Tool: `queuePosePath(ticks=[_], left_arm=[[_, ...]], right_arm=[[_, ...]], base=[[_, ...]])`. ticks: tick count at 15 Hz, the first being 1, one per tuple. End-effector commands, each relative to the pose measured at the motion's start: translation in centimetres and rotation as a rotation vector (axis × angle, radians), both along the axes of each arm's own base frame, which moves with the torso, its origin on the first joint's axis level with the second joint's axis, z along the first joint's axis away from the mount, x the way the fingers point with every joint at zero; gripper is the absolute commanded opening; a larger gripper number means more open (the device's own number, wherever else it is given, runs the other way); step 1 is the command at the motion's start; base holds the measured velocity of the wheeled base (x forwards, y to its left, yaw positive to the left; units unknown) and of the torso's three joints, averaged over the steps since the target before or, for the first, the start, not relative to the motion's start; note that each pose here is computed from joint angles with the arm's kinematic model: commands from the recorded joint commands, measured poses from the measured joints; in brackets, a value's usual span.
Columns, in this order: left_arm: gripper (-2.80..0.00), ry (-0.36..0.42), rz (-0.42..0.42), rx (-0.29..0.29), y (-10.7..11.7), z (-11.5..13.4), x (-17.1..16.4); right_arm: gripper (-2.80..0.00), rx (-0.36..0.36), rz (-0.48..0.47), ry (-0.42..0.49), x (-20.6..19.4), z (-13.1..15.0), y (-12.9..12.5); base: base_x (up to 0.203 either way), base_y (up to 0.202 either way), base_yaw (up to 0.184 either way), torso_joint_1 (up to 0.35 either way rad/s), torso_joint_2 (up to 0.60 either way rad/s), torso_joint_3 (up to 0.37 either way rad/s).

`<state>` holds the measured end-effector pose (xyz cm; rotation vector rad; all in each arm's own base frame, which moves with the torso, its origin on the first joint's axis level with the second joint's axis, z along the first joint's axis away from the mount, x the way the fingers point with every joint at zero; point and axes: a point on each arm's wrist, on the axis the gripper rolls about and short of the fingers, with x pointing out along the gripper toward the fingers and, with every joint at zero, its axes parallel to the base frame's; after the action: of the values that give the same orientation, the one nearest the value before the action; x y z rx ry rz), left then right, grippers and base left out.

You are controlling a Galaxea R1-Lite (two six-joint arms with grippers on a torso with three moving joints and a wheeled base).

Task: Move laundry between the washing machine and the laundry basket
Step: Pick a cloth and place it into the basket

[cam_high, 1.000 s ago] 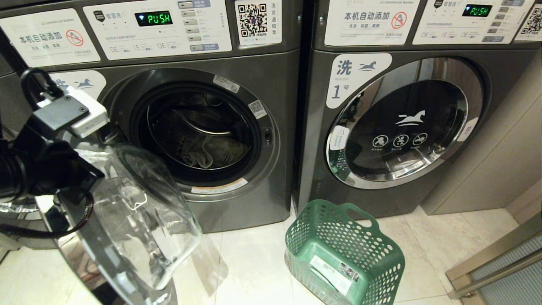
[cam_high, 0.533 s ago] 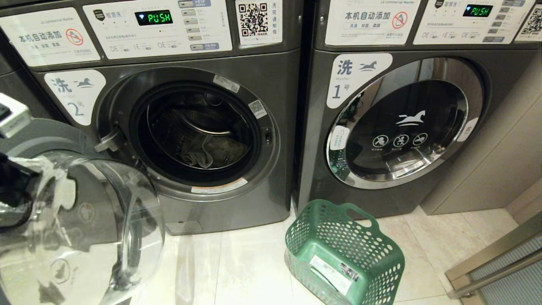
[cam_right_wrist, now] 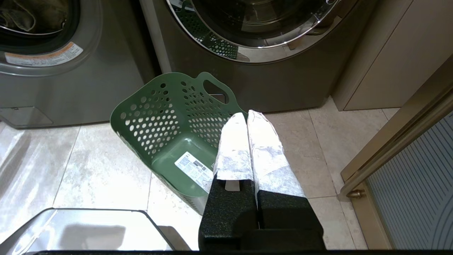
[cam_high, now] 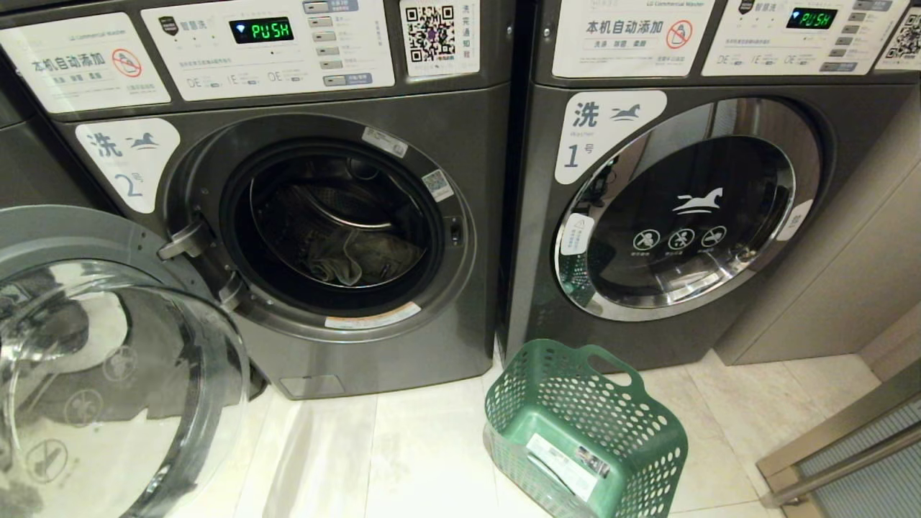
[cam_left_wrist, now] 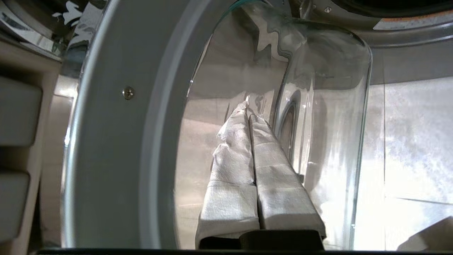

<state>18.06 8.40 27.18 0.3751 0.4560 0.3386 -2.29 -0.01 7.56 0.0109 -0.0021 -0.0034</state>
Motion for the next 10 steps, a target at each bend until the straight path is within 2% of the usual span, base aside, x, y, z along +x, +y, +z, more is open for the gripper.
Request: queuePosePath(ticks=[1, 4, 6, 10], left_arm=[[-2.8, 0.011, 0.023, -0.023, 0.6, -0.5, 0.6], [-2.8, -0.077, 0.118, -0.023, 3.8, -1.1, 2.6], [-2.8, -0.091, 0.186, -0.023, 6.2, -1.9, 3.2], [-2.8, -0.139, 0.217, -0.069, 8.6, -3.6, 5.1]], right_arm=[[-2.8, 0.0, 0.0, -0.001, 0.0, 0.0, 0.0], [-2.8, 0.0, 0.0, -0.001, 0.0, 0.0, 0.0], [-2.8, 0.0, 0.0, -0.001, 0.0, 0.0, 0.0], [-2.8, 0.0, 0.0, -0.001, 0.0, 0.0, 0.0]], base=[[0.0, 0.0, 0.0, 0.0, 0.0, 0.0], [0.0, 0.0, 0.0, 0.0, 0.0, 0.0], [0.0, 0.0, 0.0, 0.0, 0.0, 0.0], [0.0, 0.0, 0.0, 0.0, 0.0, 0.0]])
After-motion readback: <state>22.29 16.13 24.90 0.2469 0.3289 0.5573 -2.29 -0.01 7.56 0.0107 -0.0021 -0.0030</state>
